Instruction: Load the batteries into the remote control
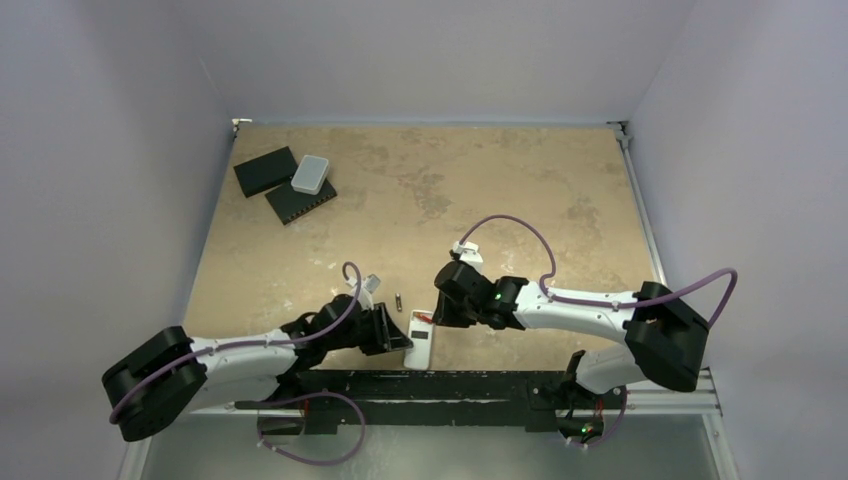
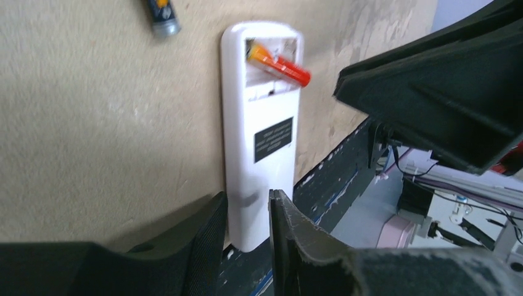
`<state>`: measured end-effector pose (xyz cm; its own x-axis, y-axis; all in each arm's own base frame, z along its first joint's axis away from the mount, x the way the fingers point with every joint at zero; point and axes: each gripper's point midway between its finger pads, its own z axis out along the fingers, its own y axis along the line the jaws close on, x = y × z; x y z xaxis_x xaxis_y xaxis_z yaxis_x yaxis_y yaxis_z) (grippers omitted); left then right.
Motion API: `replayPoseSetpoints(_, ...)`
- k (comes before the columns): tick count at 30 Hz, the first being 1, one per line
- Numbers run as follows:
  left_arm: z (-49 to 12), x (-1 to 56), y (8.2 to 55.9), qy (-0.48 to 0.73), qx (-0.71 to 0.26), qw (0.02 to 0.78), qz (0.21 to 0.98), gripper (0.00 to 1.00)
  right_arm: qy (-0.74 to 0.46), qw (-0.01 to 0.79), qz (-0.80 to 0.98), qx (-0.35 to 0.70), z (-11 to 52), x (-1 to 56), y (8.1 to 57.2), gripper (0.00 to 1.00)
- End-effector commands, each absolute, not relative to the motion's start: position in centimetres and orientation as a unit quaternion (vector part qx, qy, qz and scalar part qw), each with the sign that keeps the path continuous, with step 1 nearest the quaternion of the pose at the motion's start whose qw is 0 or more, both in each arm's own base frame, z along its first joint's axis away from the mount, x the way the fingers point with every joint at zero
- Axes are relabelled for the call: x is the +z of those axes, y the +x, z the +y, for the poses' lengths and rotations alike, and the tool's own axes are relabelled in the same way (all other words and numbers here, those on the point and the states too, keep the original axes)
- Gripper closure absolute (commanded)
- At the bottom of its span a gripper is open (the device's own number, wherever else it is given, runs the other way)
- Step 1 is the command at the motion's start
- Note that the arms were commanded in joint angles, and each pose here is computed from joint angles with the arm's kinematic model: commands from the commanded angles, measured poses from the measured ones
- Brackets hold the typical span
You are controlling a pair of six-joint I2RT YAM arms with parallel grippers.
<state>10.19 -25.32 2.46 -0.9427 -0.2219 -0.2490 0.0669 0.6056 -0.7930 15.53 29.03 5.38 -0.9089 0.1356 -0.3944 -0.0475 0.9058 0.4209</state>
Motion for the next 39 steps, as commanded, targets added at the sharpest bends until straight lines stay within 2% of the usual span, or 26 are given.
replayPoseSetpoints(1,-25.6,4.4,12.4,-0.027,-0.418,0.219,0.881,0.68,0.022,0.239,0.943,0.232,29.7,7.5,16.7,0.73)
replayPoseSetpoints(6,-25.9,4.8,13.4,-0.021,-0.408,0.233,0.883,0.64,0.019,0.244,0.942,0.230,29.6,7.6,16.9,0.72)
replayPoseSetpoints(19,-26.5,5.1,17.1,-0.027,-0.442,0.233,0.866,0.64,0.016,0.237,0.941,0.240,30.4,7.4,16.8,0.73)
replayPoseSetpoints(39,-27.4,5.0,17.9,-0.008,-0.453,0.232,0.861,0.66,0.018,0.220,0.943,0.248,31.7,6.4,16.8,0.73)
